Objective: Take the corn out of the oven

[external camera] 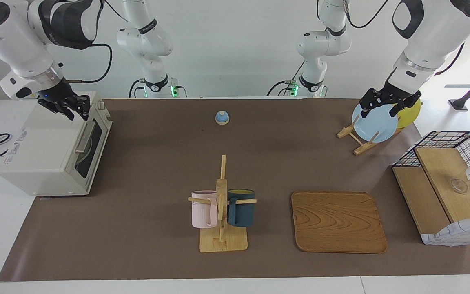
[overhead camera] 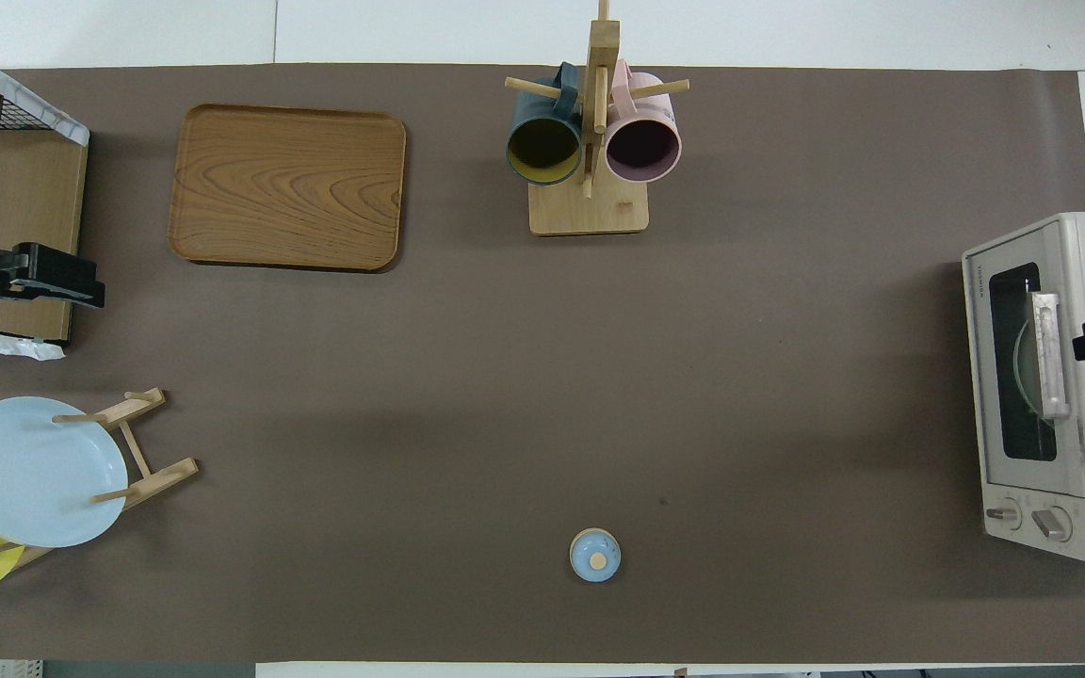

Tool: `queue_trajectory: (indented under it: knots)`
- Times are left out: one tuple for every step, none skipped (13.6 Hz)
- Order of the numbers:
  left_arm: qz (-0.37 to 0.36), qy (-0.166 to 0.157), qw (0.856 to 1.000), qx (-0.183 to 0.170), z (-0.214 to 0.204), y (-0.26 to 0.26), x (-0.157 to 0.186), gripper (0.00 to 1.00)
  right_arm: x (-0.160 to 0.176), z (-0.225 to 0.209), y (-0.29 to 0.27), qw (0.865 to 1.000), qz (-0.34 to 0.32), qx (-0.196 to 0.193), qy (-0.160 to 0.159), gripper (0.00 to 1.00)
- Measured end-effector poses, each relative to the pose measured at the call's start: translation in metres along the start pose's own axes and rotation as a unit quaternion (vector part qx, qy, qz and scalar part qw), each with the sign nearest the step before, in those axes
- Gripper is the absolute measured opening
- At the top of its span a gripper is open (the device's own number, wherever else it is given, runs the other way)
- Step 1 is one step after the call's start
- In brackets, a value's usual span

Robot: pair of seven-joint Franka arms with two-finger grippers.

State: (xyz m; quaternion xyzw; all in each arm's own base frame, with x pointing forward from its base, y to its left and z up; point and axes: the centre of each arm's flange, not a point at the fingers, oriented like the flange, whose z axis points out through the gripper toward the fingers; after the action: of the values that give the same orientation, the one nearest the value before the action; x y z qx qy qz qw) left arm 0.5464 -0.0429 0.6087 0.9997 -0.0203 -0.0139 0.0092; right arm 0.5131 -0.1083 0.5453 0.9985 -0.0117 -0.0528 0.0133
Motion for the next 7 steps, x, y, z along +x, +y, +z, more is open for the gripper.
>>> queue_trajectory:
  knots:
    - [0.0,0.0,1.0,0.0,0.0,0.0,0.0,1.0,-0.003,0.008,-0.003,1.0,-0.003,-0.001,0.003,0.21]
    - [0.0,0.0,1.0,0.0,0.0,0.0,0.0,1.0,-0.006,0.013,-0.007,1.0,-0.006,-0.002,0.006,0.08]
    - [0.0,0.0,1.0,0.0,0.0,0.0,0.0,1.0,-0.007,0.017,-0.009,1.0,-0.008,-0.003,0.011,0.01]
    - [0.0,0.0,1.0,0.0,0.0,0.0,0.0,1.0,-0.008,0.021,-0.01,1.0,-0.008,-0.004,0.017,0.01]
    - [0.0,0.0,1.0,0.0,0.0,0.0,0.0,1.0,-0.006,0.027,-0.01,1.0,-0.008,-0.004,0.022,0.01]
    - [0.001,0.0,1.0,0.0,0.0,0.001,0.0,1.0,-0.006,0.035,-0.008,1.0,-0.007,-0.004,0.024,0.01]
    - [0.001,0.0,1.0,0.0,0.0,0.001,0.0,1.0,-0.005,0.043,-0.006,1.0,-0.005,-0.004,0.024,0.01]
